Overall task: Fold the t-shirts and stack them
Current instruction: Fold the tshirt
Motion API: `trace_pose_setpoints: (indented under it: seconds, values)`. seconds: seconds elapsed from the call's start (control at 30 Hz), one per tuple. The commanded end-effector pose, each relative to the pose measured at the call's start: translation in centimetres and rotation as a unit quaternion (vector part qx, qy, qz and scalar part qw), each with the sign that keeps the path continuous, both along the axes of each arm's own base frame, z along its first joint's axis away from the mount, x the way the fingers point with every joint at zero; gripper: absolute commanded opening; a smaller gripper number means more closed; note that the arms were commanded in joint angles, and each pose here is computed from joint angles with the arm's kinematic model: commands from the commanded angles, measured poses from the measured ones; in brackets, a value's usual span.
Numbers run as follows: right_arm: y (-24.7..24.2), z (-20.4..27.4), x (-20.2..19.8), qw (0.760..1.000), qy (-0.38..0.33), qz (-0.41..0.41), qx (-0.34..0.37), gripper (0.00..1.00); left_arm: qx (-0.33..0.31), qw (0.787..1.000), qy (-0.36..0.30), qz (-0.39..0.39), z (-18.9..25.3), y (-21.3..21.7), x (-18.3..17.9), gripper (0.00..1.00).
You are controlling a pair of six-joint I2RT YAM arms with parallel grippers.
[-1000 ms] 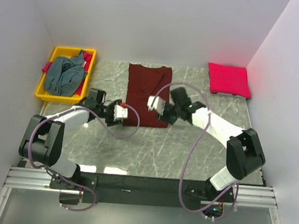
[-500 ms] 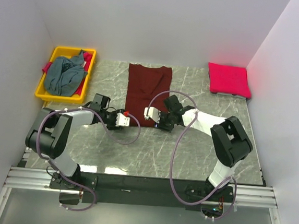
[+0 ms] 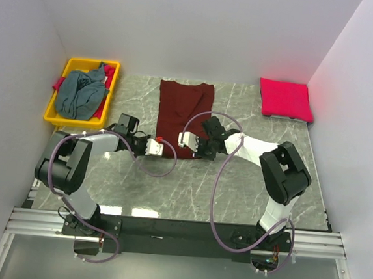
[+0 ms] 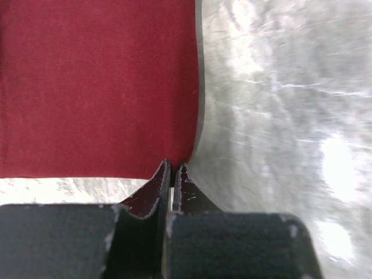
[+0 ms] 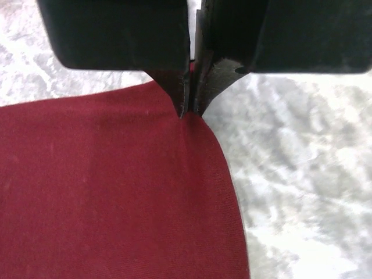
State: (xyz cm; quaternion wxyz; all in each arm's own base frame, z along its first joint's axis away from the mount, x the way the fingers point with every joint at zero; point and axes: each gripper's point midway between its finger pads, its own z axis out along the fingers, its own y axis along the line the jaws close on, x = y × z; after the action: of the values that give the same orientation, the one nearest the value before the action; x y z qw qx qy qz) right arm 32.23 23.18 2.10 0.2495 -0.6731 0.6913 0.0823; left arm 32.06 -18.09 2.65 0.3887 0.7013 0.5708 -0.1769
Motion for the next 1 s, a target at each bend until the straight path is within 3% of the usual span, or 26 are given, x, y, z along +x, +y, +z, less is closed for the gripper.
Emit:
trace_pose_setpoints:
  seconds: [0.0,0.2,0.4,0.67,0.77,0.87,0.97]
  values:
    - [0.2,4.7,0.0,1.000,-0.011,-0.015,0.022,0.00,-0.020,1.000,0.010,-0.005,3.1,-0.5,-0.9,0.01]
    - [0.0,10.8,-0.9,0.997,-0.003,-0.040,0.060,0.00,-0.042,0.998,0.039,0.004,7.7,-0.9,-2.0,0.01]
    - [-1.5,11.4,-5.1,0.998,0.021,-0.039,0.051,0.00,-0.036,0.998,0.043,-0.013,9.3,-0.7,-5.8,0.01]
    - [-2.4,10.5,-15.2,0.996,0.060,0.007,0.061,0.00,-0.012,0.989,0.133,-0.066,8.7,0.0,-16.3,0.01]
    - [-2.5,10.4,-16.5,0.995,0.082,0.006,0.061,0.00,-0.022,0.981,0.180,-0.069,8.3,0.2,-19.5,0.00]
    - [-2.4,10.9,-15.6,0.996,0.066,0.014,0.061,0.00,-0.028,0.979,0.193,-0.055,9.1,-0.1,-18.9,0.00]
    - [-2.4,11.3,-13.3,0.996,0.070,0.008,0.060,0.00,-0.044,0.983,0.174,-0.036,11.4,-0.5,-14.9,0.00]
